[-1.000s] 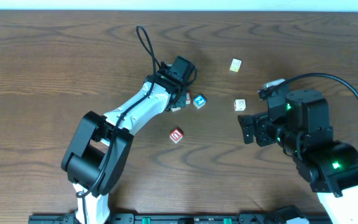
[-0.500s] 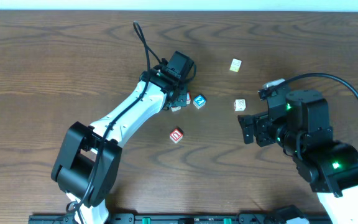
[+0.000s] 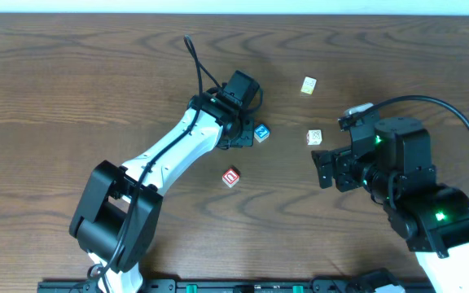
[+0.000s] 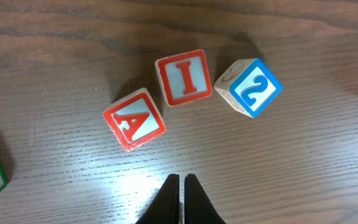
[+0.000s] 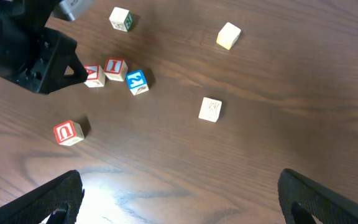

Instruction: Spell out Ai2

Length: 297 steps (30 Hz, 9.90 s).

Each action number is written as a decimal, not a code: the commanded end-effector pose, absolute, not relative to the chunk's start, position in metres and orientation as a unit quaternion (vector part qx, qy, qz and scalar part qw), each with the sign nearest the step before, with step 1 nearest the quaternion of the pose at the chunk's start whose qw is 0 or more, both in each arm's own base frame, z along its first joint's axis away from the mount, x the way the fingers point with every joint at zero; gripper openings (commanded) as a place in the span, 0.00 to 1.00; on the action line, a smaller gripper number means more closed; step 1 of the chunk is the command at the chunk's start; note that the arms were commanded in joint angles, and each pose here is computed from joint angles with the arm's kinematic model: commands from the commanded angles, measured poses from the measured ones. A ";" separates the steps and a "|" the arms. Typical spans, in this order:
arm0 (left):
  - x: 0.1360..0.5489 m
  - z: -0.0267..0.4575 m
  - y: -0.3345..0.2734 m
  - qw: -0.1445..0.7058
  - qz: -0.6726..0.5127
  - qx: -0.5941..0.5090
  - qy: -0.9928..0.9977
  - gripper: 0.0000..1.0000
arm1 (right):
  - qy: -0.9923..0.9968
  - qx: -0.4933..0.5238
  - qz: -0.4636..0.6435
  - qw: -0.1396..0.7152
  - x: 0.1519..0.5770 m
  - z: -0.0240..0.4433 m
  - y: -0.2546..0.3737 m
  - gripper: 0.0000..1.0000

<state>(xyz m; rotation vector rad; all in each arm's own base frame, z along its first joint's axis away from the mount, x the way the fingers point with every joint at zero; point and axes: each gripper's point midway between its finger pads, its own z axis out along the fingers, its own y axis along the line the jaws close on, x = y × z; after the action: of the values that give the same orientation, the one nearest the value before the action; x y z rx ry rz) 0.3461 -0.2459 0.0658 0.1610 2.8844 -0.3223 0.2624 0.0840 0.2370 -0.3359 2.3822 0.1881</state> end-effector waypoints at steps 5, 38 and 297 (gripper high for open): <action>0.338 0.047 -0.241 0.108 -0.103 0.053 0.987 0.06 | 0.922 -0.134 0.072 0.357 0.262 0.237 0.083 0.99; 0.366 0.017 -0.237 0.152 -0.057 0.123 0.979 0.06 | 0.922 -0.134 0.072 0.357 0.262 0.237 0.083 0.99; 0.408 0.153 -0.043 0.279 0.009 -0.023 0.960 0.96 | 0.964 0.087 0.185 0.170 0.377 0.021 0.202 0.02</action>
<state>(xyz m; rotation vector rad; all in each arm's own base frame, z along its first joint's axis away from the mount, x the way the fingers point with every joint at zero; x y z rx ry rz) 0.4066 -0.0447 0.1426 -0.0626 2.6015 0.0262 0.3797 0.1942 0.0231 0.2988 2.7286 0.5016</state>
